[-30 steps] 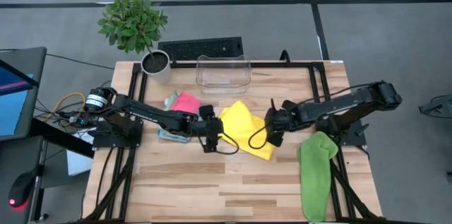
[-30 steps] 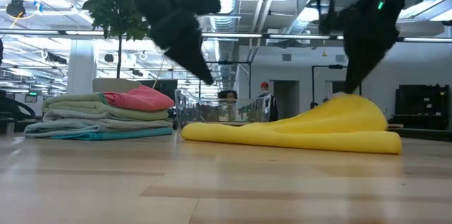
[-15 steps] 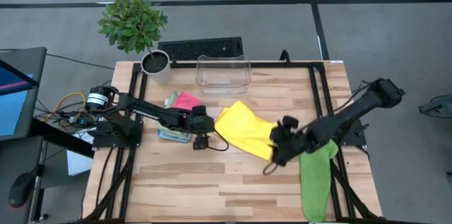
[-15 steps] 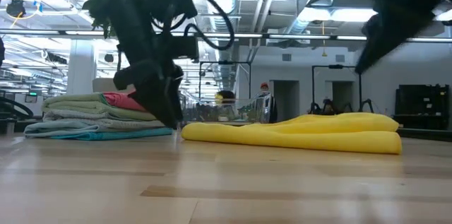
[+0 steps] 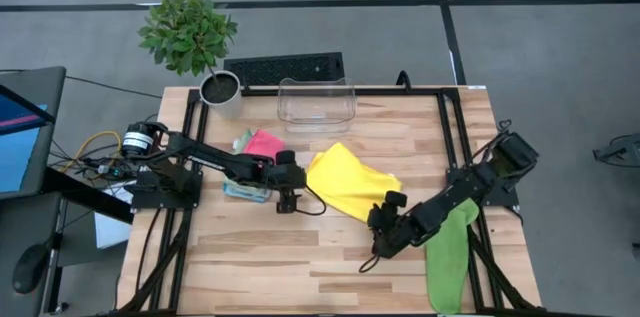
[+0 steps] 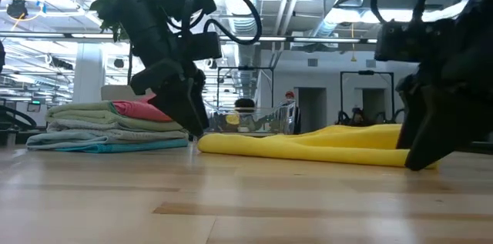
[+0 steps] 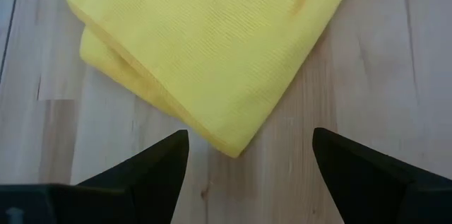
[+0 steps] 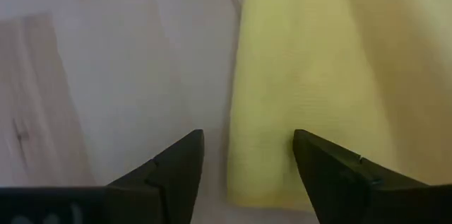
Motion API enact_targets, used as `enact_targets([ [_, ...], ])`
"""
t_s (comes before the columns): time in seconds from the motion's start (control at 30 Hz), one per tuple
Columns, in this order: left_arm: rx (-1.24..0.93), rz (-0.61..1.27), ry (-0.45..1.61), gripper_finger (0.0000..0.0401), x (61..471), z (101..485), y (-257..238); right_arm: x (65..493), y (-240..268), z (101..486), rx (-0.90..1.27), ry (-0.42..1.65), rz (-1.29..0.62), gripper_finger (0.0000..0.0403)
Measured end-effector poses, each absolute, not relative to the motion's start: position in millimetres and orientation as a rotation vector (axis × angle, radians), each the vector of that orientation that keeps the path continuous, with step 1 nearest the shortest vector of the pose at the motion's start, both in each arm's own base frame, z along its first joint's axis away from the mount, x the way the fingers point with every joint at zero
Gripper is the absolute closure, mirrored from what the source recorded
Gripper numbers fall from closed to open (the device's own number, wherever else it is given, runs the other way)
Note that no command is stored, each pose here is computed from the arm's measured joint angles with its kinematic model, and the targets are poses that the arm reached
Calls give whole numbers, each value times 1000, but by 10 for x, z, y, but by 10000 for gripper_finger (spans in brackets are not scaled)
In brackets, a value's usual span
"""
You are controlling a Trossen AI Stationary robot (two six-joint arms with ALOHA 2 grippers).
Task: Fold microfiber towels
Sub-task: Fold the yellow microfiber cloth
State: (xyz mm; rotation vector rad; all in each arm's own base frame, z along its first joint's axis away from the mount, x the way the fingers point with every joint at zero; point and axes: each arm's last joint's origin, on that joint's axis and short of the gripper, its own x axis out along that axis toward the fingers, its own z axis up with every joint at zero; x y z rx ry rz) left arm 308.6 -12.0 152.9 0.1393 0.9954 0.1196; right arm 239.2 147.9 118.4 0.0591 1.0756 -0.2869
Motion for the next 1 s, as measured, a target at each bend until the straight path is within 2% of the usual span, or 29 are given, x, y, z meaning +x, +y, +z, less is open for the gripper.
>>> enact_targets([
  [0.1,138,118,993,107,3088,1531,-121,2374,1506,1170,68,1078,-304,180],
  [0.37,282,20,956,141,3203,1391,-168,2312,1585,1213,59,1069,-260,296],
  [0.67,388,5,991,157,3261,1204,-192,2297,1589,1201,83,1093,-263,348],
  [0.83,416,45,982,220,3274,1235,-273,2291,1588,1203,83,1103,-261,390],
  [1.0,436,73,1003,306,3292,1378,-371,2288,1595,1281,101,1109,-251,373],
])
